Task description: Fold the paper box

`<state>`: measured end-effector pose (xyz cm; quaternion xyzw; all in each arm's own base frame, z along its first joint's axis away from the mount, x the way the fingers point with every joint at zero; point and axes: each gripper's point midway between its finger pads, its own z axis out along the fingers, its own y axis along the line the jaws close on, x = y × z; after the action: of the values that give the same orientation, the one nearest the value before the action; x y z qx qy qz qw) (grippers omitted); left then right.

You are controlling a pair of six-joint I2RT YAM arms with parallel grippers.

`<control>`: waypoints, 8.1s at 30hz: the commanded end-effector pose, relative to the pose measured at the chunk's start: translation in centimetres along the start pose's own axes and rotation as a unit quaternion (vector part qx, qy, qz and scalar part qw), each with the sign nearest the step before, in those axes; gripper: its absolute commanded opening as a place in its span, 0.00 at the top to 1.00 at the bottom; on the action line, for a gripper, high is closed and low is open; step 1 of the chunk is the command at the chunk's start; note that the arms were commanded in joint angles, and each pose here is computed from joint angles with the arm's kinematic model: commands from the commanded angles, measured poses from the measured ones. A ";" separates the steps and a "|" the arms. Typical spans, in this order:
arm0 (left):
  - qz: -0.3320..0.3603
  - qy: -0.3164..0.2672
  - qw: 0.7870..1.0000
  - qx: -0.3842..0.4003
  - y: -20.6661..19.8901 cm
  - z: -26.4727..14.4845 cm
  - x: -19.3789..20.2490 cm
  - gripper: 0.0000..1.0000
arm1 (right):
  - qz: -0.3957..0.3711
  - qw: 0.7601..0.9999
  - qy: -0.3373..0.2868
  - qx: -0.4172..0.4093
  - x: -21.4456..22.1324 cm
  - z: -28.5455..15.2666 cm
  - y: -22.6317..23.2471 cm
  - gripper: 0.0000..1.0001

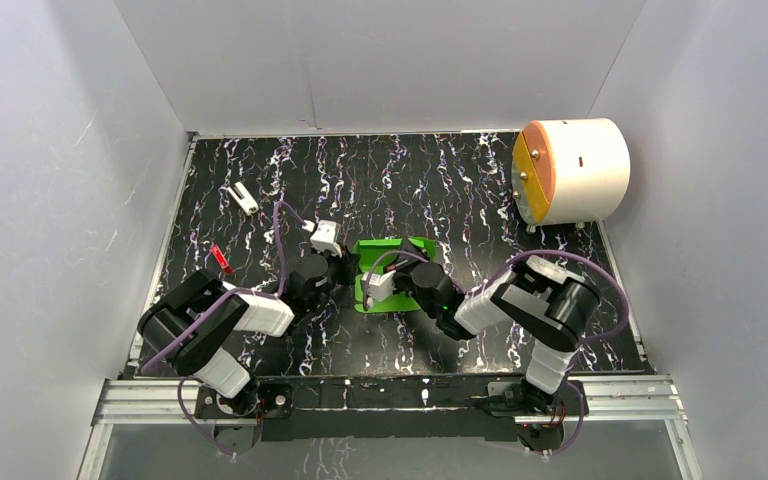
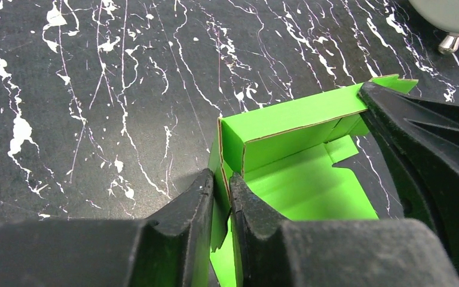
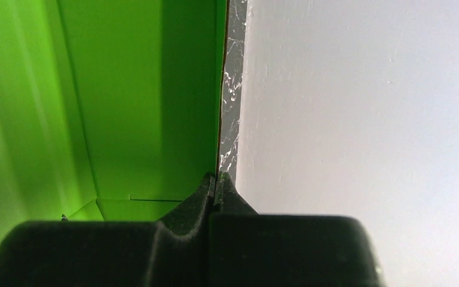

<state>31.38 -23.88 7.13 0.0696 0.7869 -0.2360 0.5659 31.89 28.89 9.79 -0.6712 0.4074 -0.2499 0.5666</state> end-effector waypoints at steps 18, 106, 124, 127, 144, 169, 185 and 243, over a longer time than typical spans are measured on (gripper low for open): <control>0.005 0.007 0.995 0.099 -3.5 -2.1 0.1 0.74 | -0.062 0.992 -0.051 0.097 -3.5 -1.0 -1.7 1.00; -0.004 0.017 0.990 0.137 0.5 -2.2 -0.4 0.64 | -0.116 0.987 -0.051 0.097 -3.8 -1.1 -0.6 1.00; 0.029 -0.003 0.994 0.105 0.8 -1.5 0.2 0.75 | -0.112 0.988 -0.061 0.088 -4.6 -1.3 -0.2 1.00; 0.032 -0.016 0.995 0.096 0.8 -1.4 -0.2 0.77 | -0.113 0.988 -0.064 0.085 -4.7 -1.2 0.0 1.00; 0.023 -0.097 0.994 0.037 1.1 0.0 -2.8 0.86 | -0.101 0.990 -0.084 0.055 -6.2 -1.2 1.0 1.00; -0.027 -0.201 0.974 -0.098 3.5 1.8 -6.2 1.00 | -0.004 0.992 -0.122 -0.038 -9.4 -0.8 2.3 1.00; -0.088 -0.195 0.948 -0.235 9.3 -0.9 -2.5 1.00 | 0.133 0.984 -0.108 -0.053 -9.0 0.2 1.5 1.00; -0.019 -0.180 0.983 -0.025 7.7 -1.3 -6.3 0.75 | 0.232 0.953 -0.122 -0.150 -12.1 1.8 3.7 1.00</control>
<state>34.25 -14.92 4.82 -0.0125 0.7585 -0.1924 0.6224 28.02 38.83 10.25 -0.6261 0.5096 -0.0138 0.5899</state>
